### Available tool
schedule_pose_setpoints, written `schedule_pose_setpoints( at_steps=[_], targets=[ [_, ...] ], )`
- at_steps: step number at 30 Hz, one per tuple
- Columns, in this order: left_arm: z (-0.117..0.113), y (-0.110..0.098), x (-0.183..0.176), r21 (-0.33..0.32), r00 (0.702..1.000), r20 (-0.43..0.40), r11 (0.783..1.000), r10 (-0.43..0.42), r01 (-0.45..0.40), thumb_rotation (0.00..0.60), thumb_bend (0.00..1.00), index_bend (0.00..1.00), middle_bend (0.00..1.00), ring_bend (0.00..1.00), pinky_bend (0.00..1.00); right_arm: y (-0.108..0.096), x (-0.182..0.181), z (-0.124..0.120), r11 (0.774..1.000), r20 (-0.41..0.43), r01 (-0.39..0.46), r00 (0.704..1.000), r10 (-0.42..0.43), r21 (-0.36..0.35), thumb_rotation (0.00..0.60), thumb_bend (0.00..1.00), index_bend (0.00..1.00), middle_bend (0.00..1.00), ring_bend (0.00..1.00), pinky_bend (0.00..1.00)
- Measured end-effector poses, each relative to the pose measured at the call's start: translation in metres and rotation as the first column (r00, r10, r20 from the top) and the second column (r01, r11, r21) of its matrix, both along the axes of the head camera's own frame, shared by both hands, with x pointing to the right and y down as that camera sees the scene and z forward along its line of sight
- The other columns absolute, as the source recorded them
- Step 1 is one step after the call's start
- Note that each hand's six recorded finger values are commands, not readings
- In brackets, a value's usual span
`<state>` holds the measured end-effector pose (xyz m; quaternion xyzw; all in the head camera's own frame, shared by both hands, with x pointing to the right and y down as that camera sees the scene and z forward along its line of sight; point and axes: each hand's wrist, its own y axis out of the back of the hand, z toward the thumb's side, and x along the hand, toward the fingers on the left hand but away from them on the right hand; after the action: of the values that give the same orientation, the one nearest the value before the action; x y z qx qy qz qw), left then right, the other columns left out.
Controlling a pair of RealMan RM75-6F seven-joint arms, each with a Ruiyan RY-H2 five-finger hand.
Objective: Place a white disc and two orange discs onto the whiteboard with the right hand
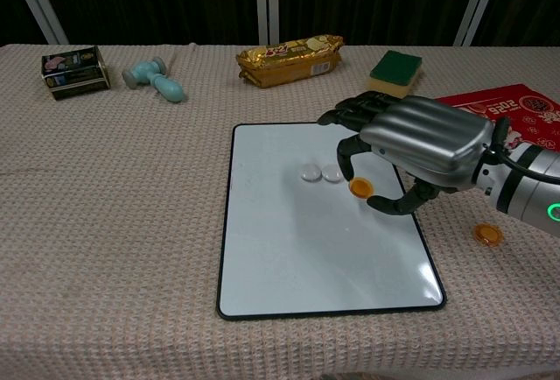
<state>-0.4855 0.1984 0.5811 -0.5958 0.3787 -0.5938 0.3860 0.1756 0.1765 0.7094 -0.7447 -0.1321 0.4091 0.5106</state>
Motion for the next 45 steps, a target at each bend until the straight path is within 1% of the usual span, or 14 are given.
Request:
schedule_pose_setpoints(
  at_steps=[5, 10, 15, 17, 22, 24, 26, 30, 34, 37, 41, 45],
  targets=[
    [0.000, -0.001, -0.002, 0.001, 1.000, 0.000, 1.000, -0.003, 0.003, 0.600, 0.13, 0.11, 0.04, 0.00, 0.10, 0.001, -0.021, 0.009, 0.999, 0.000, 0.034, 0.999, -0.034, -0.001, 0.600, 0.34, 0.54, 0.04, 0.00, 0.00],
    [0.001, 0.000, -0.003, -0.001, 1.000, -0.001, 1.000, -0.006, 0.006, 0.600, 0.13, 0.11, 0.04, 0.00, 0.10, 0.001, -0.035, 0.013, 0.998, -0.005, 0.063, 0.998, -0.063, 0.014, 0.600, 0.34, 0.54, 0.04, 0.00, 0.00],
    [0.000, 0.000, -0.005, 0.001, 1.000, 0.000, 1.000, -0.010, 0.010, 0.600, 0.13, 0.11, 0.04, 0.00, 0.10, 0.001, -0.041, 0.016, 0.998, -0.002, 0.065, 0.998, -0.064, 0.014, 0.600, 0.34, 0.50, 0.03, 0.00, 0.00],
    [0.000, 0.001, -0.006, 0.000, 1.000, 0.000, 1.000, -0.013, 0.013, 0.600, 0.13, 0.11, 0.04, 0.00, 0.10, 0.001, -0.043, 0.018, 0.998, 0.002, 0.061, 0.998, -0.061, 0.008, 0.600, 0.34, 0.47, 0.03, 0.00, 0.00],
    [0.001, 0.003, -0.009, -0.005, 1.000, 0.002, 1.000, -0.023, 0.023, 0.600, 0.13, 0.11, 0.04, 0.00, 0.10, 0.003, -0.044, 0.022, 0.998, -0.006, 0.063, 0.998, -0.063, -0.005, 0.600, 0.33, 0.25, 0.02, 0.00, 0.00],
    [0.001, 0.003, -0.009, -0.002, 1.000, 0.001, 1.000, -0.023, 0.023, 0.600, 0.13, 0.11, 0.04, 0.00, 0.10, 0.002, -0.043, 0.022, 0.998, -0.003, 0.059, 0.998, -0.059, -0.005, 0.600, 0.32, 0.19, 0.02, 0.00, 0.00],
    [0.000, 0.002, -0.009, 0.001, 1.000, 0.000, 1.000, -0.022, 0.022, 0.600, 0.13, 0.11, 0.04, 0.00, 0.10, 0.002, -0.042, 0.019, 0.999, 0.007, 0.053, 0.999, -0.053, -0.002, 0.600, 0.32, 0.17, 0.02, 0.00, 0.00],
    [0.000, 0.002, -0.007, 0.002, 1.000, -0.003, 1.000, -0.017, 0.017, 0.600, 0.13, 0.11, 0.04, 0.00, 0.10, 0.001, -0.038, 0.007, 0.999, 0.039, 0.040, 0.998, -0.041, 0.017, 0.600, 0.32, 0.17, 0.02, 0.00, 0.00],
    [0.000, 0.002, -0.006, 0.002, 1.000, -0.003, 1.000, -0.013, 0.013, 0.600, 0.13, 0.11, 0.04, 0.00, 0.10, -0.001, -0.020, -0.011, 0.998, 0.062, 0.017, 0.998, -0.021, 0.054, 0.600, 0.32, 0.23, 0.02, 0.00, 0.00],
    [-0.001, 0.001, -0.004, 0.003, 1.000, -0.004, 1.000, -0.008, 0.008, 0.600, 0.13, 0.11, 0.04, 0.00, 0.10, 0.000, 0.004, -0.023, 0.998, 0.050, -0.007, 0.999, 0.003, 0.070, 0.600, 0.32, 0.29, 0.02, 0.00, 0.00],
    [0.001, 0.002, -0.001, 0.000, 1.000, -0.010, 1.000, -0.004, 0.004, 0.600, 0.13, 0.11, 0.04, 0.00, 0.10, 0.008, 0.048, -0.033, 0.996, -0.014, -0.052, 0.998, 0.053, 0.066, 0.600, 0.32, 0.34, 0.02, 0.00, 0.00],
    [0.003, 0.002, 0.001, -0.001, 1.000, -0.017, 1.000, 0.004, -0.004, 0.600, 0.13, 0.11, 0.04, 0.00, 0.10, 0.022, 0.084, -0.031, 0.994, -0.092, -0.097, 0.991, 0.101, 0.042, 0.600, 0.32, 0.35, 0.01, 0.00, 0.00]
  ],
)
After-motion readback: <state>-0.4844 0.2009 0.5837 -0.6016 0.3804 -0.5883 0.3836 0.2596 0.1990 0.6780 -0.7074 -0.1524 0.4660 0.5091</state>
